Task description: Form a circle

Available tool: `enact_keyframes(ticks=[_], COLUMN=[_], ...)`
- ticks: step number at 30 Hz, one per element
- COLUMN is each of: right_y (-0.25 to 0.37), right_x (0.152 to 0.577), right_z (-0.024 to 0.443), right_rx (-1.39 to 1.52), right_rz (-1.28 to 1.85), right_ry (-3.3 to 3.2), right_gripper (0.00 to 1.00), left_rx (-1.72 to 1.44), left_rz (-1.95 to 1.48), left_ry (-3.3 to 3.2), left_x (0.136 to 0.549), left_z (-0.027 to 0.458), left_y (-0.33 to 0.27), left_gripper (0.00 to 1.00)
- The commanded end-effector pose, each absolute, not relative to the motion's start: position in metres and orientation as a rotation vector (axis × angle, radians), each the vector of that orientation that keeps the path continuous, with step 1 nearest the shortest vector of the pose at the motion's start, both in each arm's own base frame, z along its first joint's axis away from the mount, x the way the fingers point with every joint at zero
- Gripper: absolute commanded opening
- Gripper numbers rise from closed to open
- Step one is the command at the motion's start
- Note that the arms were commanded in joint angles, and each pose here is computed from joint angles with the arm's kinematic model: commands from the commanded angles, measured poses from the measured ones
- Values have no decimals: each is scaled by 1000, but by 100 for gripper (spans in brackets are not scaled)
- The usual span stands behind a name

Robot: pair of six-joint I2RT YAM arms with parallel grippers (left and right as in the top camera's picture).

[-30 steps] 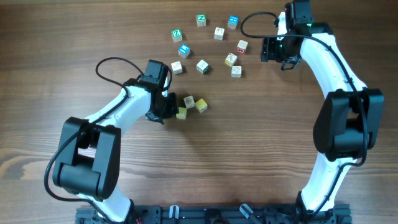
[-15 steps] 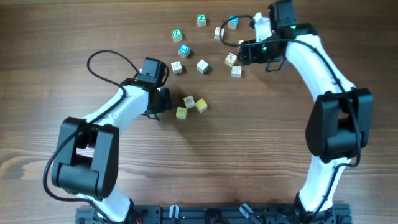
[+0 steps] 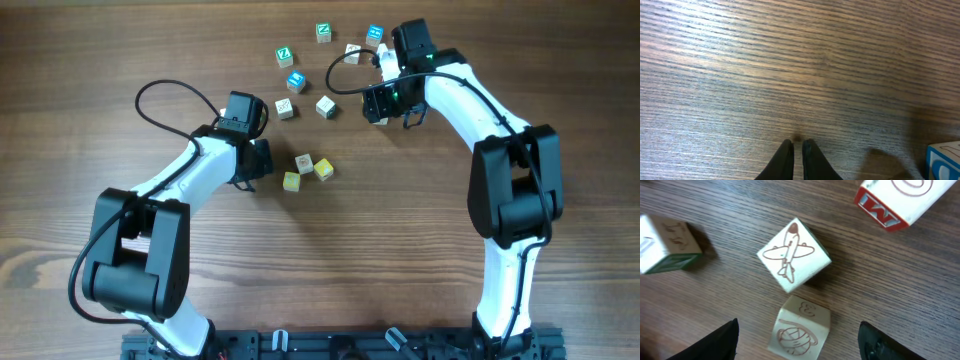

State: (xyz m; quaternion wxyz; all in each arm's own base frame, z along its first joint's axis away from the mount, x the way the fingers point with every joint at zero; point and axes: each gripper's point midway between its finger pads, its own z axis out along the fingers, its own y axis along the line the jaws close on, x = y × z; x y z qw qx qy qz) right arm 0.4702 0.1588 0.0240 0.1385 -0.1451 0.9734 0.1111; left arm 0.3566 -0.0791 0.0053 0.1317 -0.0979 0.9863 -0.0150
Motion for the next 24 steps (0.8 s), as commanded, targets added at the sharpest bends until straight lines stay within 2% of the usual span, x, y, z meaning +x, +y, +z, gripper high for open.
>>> enact_keyframes(ticks=[1,7,12,15,20,24], right_y=[157,157,156,156,155,155], right_x=[465,466,463,462,452,407], right_z=[8,7,7,11,49,74], right_rx=[-436,-435,-410,-410,-418,-439], right_rz=[295,295,297,297,308,341], right_ry=[2848,2846,2861,2866,2869,2986], right_gripper=[72,45,41,29,29,29], left_rx=[-311,-311,-312,-311,-311,-311], left_rz=[-6,-6,-7,-6,-6,-6], left_ry=[2867,2866,2866,2866,2866,2867], left_x=[355,355,355,355,355,355], left_z=[0,0,0,0,0,0], left_y=[-73,-73,-73,-73,-73,-73], left_gripper=[12,16,18,18,23,20])
